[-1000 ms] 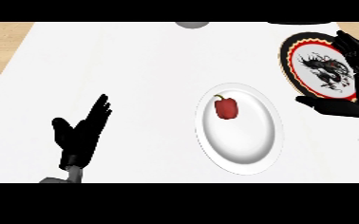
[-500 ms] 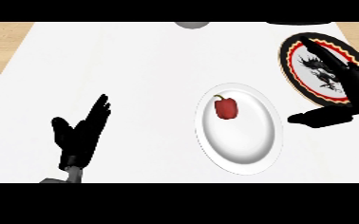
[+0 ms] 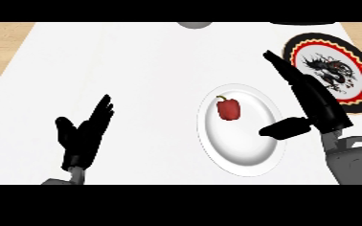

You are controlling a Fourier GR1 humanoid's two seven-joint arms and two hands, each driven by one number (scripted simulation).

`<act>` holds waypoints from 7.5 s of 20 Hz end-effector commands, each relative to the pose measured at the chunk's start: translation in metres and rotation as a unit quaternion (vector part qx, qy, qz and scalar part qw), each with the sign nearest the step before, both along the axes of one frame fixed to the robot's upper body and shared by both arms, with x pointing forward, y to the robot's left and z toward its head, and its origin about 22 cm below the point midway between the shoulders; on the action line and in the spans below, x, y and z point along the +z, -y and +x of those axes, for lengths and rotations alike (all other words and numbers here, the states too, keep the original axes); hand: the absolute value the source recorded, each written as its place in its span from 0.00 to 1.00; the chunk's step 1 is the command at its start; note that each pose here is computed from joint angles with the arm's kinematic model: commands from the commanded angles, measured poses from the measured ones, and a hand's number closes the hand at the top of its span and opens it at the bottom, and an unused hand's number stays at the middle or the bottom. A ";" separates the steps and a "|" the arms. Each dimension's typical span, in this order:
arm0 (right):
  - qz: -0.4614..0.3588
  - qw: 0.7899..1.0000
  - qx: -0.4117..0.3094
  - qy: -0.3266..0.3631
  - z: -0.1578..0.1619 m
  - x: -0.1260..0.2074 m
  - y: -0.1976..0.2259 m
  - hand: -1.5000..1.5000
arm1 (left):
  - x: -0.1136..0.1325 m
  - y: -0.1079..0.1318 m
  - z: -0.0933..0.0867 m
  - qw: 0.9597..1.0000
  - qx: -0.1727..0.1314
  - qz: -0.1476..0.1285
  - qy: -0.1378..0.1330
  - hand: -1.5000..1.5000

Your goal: Pick the bell pepper from the plate and place it in the plate

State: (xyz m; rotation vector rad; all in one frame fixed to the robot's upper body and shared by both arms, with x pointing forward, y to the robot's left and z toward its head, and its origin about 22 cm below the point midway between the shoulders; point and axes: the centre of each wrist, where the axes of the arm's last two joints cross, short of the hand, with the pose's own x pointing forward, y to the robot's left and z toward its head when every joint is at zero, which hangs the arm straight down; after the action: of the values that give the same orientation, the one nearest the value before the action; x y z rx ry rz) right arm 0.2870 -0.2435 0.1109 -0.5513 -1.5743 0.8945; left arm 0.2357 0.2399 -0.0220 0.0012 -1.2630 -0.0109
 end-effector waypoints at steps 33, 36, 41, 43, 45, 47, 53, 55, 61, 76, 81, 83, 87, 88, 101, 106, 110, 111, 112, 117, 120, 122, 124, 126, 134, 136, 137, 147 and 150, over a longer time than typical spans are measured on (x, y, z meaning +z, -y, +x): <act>-0.111 0.990 -0.012 -0.092 0.030 -0.093 -0.077 0.00 | -0.014 -0.007 -0.003 0.999 -0.004 0.006 -0.040 0.50; -0.149 0.983 0.032 -0.104 0.027 -0.088 -0.068 1.00 | -0.018 0.000 0.011 0.999 0.001 -0.004 -0.040 0.50; -0.155 0.987 0.020 -0.046 0.027 -0.096 -0.079 1.00 | -0.020 -0.003 0.002 0.999 0.004 -0.007 -0.033 0.50; -0.161 0.985 0.014 -0.053 0.032 -0.098 -0.087 1.00 | -0.020 -0.002 0.002 0.999 0.000 0.002 -0.038 0.50; -0.158 0.987 0.014 -0.035 0.032 -0.097 -0.063 1.00 | -0.007 0.010 0.009 1.000 -0.001 0.007 -0.031 0.50; -0.159 0.987 0.005 -0.004 0.031 -0.092 -0.067 1.00 | -0.011 -0.005 0.011 0.999 0.010 -0.001 -0.035 0.50; -0.171 0.983 -0.010 -0.065 -0.070 -0.097 -0.079 1.00 | -0.004 -0.008 -0.003 0.999 0.024 -0.006 -0.040 0.50; -0.094 0.995 -0.027 0.013 -0.082 -0.066 -0.083 1.00 | -0.011 0.000 -0.001 0.999 0.014 -0.001 -0.037 0.50; -0.034 0.985 -0.102 0.131 -0.106 -0.033 -0.078 1.00 | -0.020 -0.018 -0.022 0.999 0.017 -0.002 -0.042 0.50; 0.160 0.931 -0.271 0.183 -0.061 -0.012 0.040 1.00 | -0.010 0.000 -0.005 0.999 -0.006 -0.003 -0.048 0.50; 0.127 0.915 -0.313 0.223 -0.026 -0.038 0.079 1.00 | -0.013 0.004 -0.002 0.999 0.000 0.005 -0.038 0.50; 0.127 0.898 -0.344 0.241 -0.009 -0.033 0.106 1.00 | -0.009 -0.014 -0.003 0.999 0.005 0.006 -0.032 0.50; 0.124 0.895 -0.352 0.245 0.030 -0.047 0.132 1.00 | -0.012 0.003 0.012 1.000 -0.002 -0.002 -0.029 0.50; 0.128 0.891 -0.357 0.251 0.031 -0.027 0.159 1.00 | -0.005 -0.012 -0.009 0.999 -0.018 0.010 -0.036 0.50; 0.075 0.905 -0.398 0.129 0.063 -0.042 0.221 1.00 | 0.004 0.017 0.018 1.000 -0.027 -0.008 -0.013 0.50; 0.043 0.932 -0.356 0.053 0.061 -0.055 0.224 0.00 | -0.006 0.012 0.010 0.999 -0.039 0.003 -0.018 0.50; 0.108 0.940 -0.318 0.060 0.067 -0.053 0.221 0.00 | -0.010 0.022 0.002 0.999 -0.043 -0.013 -0.018 0.50; 0.119 0.943 -0.302 0.074 0.060 -0.064 0.222 0.00 | -0.007 0.008 0.007 0.999 -0.029 0.009 -0.024 0.50; 0.140 0.938 -0.303 0.092 0.070 -0.057 0.214 0.00 | 0.002 0.019 0.016 0.999 -0.027 0.000 -0.021 0.50; 0.244 0.908 -0.301 0.159 0.066 -0.054 0.224 0.00 | -0.009 0.008 0.004 0.999 -0.026 -0.002 -0.022 0.50; 0.284 0.887 -0.319 0.174 0.057 -0.045 0.241 0.00 | -0.003 0.006 0.003 0.999 -0.031 -0.001 -0.022 0.50; 0.289 0.885 -0.328 0.161 0.044 -0.047 0.256 0.00 | -0.006 0.012 -0.003 1.000 -0.015 -0.005 -0.019 0.50; 0.319 0.886 -0.302 0.148 0.030 -0.036 0.276 0.00 | -0.009 0.004 0.006 1.000 -0.014 0.001 -0.025 0.50; 0.340 0.886 -0.284 0.134 0.010 -0.056 0.284 0.00 | -0.003 0.005 -0.001 0.999 -0.019 -0.007 -0.024 0.50; 0.343 0.915 -0.201 0.076 -0.049 -0.037 0.336 0.00 | -0.007 0.003 -0.006 1.000 -0.006 -0.006 -0.025 0.50; 0.327 0.921 -0.199 0.065 -0.054 -0.049 0.334 0.00 | -0.003 -0.002 -0.007 0.999 -0.018 0.002 -0.032 0.50; 0.324 0.924 -0.194 0.063 -0.063 -0.069 0.329 0.00 | -0.008 0.014 0.003 1.000 -0.014 -0.008 -0.026 0.50; 0.266 0.942 -0.198 0.043 -0.091 -0.077 0.339 0.00 | -0.006 -0.001 0.016 0.999 -0.007 0.002 -0.033 0.50; 0.262 0.945 -0.192 0.049 -0.102 -0.089 0.338 0.00 | -0.015 0.018 -0.002 1.000 -0.006 0.005 -0.027 0.50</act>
State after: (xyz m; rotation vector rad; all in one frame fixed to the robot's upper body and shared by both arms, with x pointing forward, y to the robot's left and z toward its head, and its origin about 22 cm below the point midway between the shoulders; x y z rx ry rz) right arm 0.2011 -0.5803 0.0343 -0.5609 -1.5684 0.1030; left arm 0.2390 0.2407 -0.0205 -0.0034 -1.2640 -0.0236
